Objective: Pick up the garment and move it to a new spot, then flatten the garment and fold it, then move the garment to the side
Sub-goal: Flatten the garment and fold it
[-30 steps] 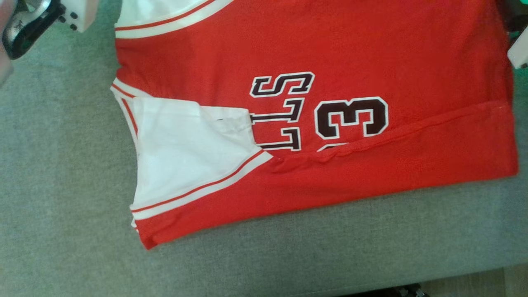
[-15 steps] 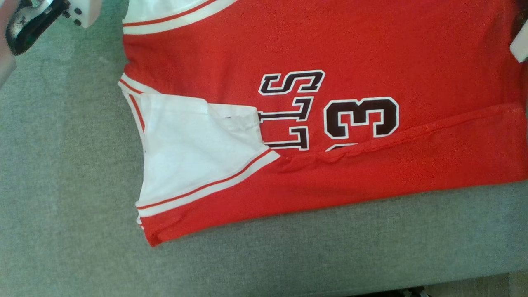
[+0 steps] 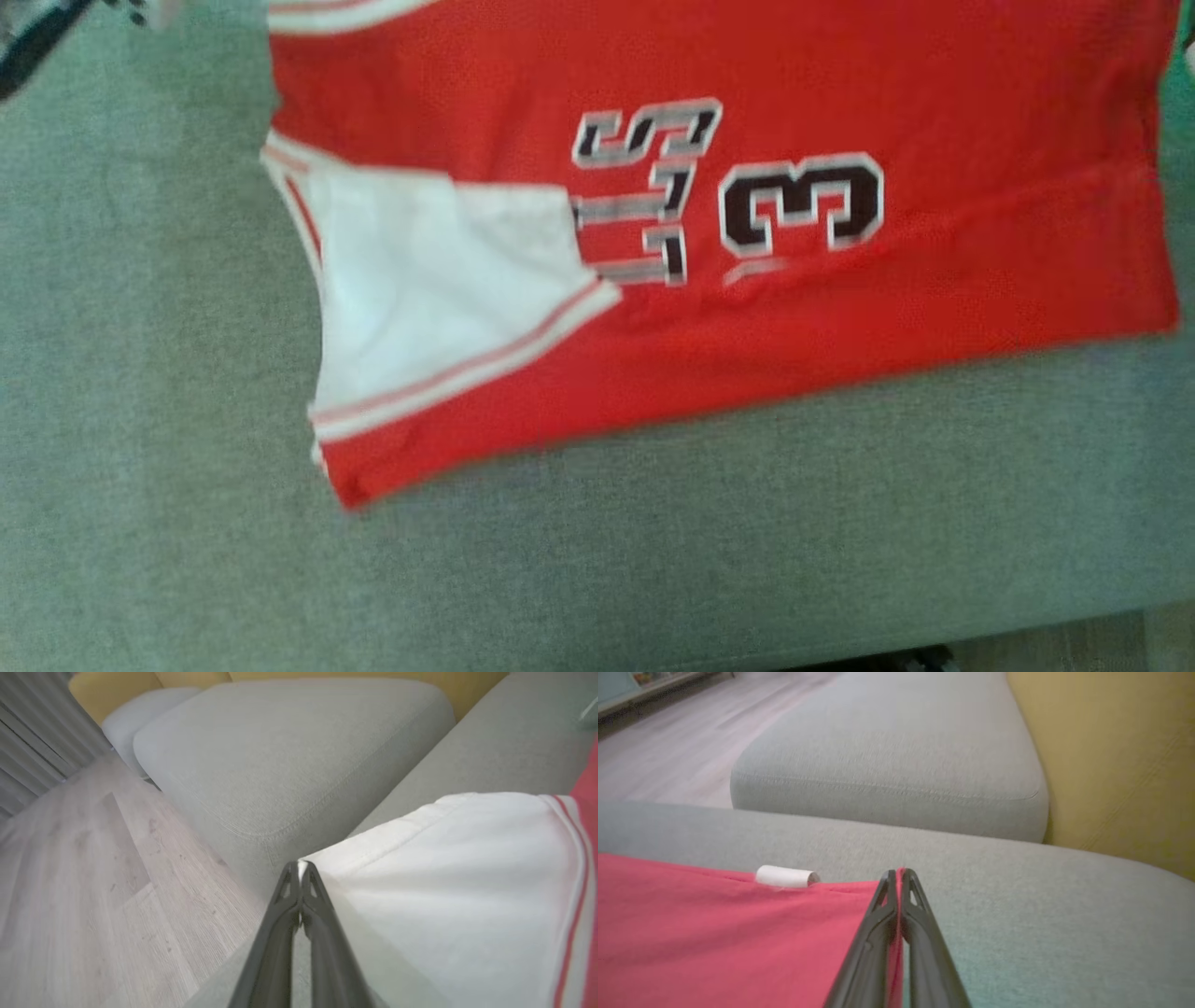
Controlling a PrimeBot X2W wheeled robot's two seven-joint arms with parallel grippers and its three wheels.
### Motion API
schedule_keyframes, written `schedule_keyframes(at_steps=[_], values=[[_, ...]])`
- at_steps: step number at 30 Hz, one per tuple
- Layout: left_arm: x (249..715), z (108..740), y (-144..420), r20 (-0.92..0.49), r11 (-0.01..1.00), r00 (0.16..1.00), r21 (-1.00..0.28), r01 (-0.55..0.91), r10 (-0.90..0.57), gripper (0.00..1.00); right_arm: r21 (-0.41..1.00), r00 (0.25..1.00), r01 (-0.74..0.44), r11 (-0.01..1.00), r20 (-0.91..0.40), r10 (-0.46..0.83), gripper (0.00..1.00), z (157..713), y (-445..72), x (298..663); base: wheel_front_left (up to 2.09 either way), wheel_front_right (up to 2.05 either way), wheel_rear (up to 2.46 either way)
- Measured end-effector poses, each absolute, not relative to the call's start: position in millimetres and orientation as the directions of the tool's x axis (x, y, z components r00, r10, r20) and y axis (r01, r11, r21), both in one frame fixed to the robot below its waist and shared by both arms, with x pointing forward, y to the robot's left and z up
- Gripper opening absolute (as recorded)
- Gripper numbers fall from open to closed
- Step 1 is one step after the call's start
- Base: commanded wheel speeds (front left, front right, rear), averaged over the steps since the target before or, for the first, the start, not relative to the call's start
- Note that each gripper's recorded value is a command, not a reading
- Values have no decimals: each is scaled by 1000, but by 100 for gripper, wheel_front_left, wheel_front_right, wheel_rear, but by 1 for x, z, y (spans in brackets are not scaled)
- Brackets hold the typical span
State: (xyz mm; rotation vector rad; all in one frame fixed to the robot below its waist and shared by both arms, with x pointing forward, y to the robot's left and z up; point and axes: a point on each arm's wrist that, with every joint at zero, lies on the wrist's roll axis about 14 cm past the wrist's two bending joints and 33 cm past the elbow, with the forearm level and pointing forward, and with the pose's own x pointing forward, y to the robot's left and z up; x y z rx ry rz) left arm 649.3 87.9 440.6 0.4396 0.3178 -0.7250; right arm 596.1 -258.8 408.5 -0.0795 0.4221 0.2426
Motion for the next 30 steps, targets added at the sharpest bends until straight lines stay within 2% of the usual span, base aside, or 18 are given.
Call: schedule_keyframes(at_steps=[5, 11, 25, 30], values=[[655, 473, 89, -329, 673, 743, 317, 669, -583, 0, -12, 920, -223, 975, -333, 206, 0, 434, -265, 598, 0, 0, 0], [642, 494, 91, -270, 679, 750, 317, 662, -604, 0, 17, 937, -217, 976, -275, 213, 0, 454, -266, 588, 0, 0, 0], [552, 477, 108, -280, 679, 714, 223, 699, -642, 0, 68, 920, -227, 972, -314, 237, 0, 434, -263, 547, 0, 0, 0], [515, 458, 110, -310, 699, 701, 140, 702, -642, 0, 95, 910, -216, 972, -341, 236, 0, 421, -262, 534, 0, 0, 0]])
